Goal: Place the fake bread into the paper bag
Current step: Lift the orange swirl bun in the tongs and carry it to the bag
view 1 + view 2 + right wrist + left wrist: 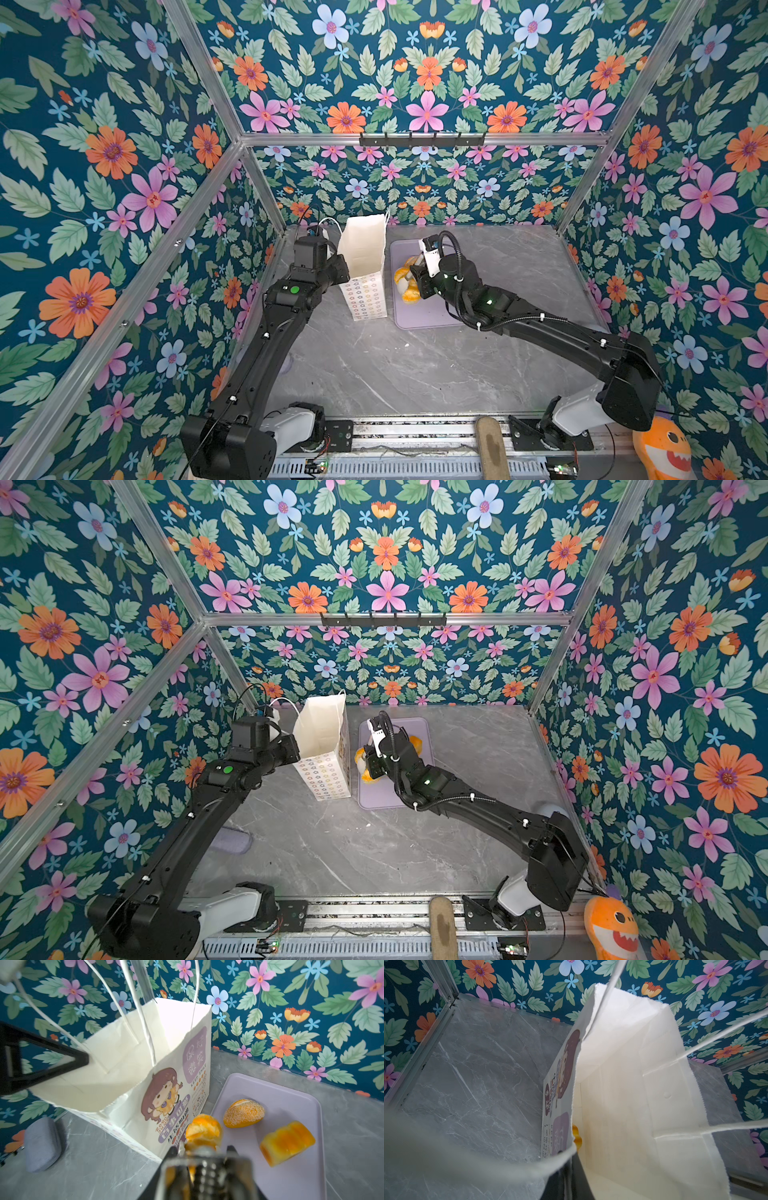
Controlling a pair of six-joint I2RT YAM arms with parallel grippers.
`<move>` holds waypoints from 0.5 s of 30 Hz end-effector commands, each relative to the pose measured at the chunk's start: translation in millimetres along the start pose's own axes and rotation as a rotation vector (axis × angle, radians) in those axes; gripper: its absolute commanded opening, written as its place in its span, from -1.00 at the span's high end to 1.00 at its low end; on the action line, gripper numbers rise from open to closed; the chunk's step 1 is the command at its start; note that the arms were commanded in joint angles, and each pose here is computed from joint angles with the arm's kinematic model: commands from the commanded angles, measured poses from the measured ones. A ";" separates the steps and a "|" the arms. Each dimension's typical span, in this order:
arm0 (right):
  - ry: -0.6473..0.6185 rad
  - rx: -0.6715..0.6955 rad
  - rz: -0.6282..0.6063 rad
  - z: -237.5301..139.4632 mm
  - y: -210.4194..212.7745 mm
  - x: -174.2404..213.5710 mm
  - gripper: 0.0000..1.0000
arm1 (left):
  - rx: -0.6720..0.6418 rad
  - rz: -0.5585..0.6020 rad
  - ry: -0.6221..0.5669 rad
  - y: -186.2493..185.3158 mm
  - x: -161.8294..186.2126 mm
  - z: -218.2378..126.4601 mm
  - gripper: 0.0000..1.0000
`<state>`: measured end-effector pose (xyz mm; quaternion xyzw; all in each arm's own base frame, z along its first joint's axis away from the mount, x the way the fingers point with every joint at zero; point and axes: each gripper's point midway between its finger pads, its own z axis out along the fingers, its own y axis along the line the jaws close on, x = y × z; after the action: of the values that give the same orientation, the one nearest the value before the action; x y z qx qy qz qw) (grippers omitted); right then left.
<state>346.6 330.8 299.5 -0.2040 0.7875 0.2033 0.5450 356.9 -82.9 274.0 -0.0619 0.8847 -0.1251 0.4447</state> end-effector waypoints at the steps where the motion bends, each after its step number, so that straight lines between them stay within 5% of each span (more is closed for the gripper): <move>1: 0.008 -0.093 -0.026 -15.6 7.8 -19.3 0.25 | 0.012 0.006 -0.005 -2.9 -2.6 -0.6 0.80; 15: -0.213 -0.203 -0.107 -88.4 25.9 -142.0 0.24 | 0.028 0.003 -0.003 -6.0 -3.3 0.6 0.80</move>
<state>316.8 312.7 443.3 -0.2574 0.7156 0.2556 0.5970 357.8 -85.0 273.8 -0.0594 0.8852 -0.1292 0.4429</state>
